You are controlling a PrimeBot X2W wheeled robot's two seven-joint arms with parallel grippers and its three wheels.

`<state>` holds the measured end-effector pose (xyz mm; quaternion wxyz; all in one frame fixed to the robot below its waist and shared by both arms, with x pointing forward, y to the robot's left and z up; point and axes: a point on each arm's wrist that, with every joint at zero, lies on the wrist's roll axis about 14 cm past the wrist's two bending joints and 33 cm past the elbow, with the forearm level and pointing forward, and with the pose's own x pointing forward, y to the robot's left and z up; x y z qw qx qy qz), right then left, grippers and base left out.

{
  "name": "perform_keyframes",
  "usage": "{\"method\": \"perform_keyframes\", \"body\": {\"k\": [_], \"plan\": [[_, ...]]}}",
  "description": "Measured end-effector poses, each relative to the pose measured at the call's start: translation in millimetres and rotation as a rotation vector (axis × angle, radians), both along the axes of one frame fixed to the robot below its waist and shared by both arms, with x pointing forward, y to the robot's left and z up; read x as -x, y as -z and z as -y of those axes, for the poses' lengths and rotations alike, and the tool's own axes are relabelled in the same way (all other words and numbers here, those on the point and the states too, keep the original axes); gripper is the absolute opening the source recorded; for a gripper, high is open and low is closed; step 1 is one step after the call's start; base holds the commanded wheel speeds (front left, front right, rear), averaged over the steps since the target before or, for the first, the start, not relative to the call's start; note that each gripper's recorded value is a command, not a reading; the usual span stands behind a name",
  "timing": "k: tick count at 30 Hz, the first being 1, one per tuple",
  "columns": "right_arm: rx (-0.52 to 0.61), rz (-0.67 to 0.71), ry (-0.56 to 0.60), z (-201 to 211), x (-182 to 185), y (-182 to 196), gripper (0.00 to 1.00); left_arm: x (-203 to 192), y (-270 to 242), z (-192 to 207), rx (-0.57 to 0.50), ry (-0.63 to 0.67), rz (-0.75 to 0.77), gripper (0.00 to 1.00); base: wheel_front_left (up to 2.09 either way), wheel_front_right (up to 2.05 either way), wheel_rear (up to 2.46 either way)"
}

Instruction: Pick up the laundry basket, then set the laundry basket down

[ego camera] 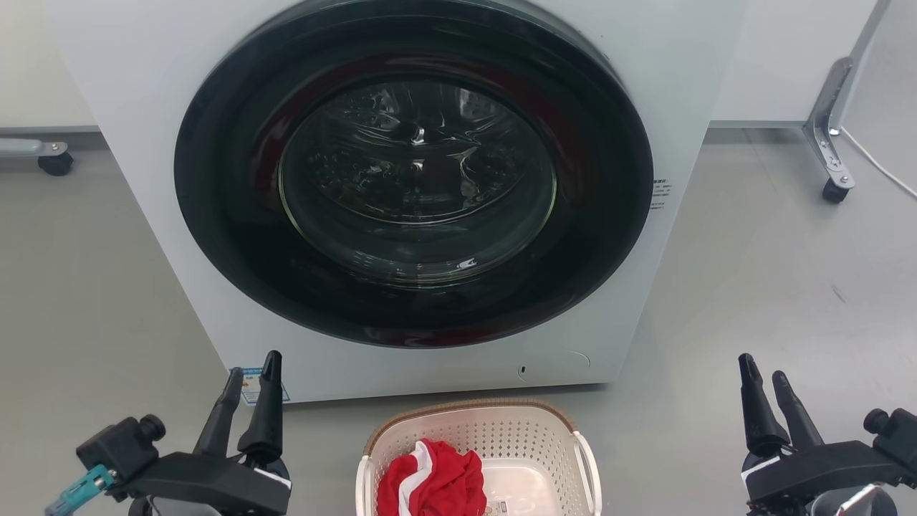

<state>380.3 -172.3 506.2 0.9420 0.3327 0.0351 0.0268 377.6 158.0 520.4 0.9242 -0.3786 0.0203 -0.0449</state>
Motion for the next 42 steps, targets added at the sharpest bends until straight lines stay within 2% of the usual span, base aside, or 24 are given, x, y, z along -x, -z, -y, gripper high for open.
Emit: {"method": "perform_keyframes", "body": {"k": [10, 42], "plan": [[0.166, 0.027, -0.021, -6.8, 3.8, -0.5, 1.0, 5.7, -2.6, 8.1, -0.165, 0.016, 0.037, 1.0, 0.0, 0.0, 0.0], [0.567, 0.146, -0.042, -24.0, 20.2, -2.5, 1.0, 22.2, 0.6, 25.4, -0.501, 0.014, 0.122, 1.0, 0.0, 0.0, 0.0]]}}
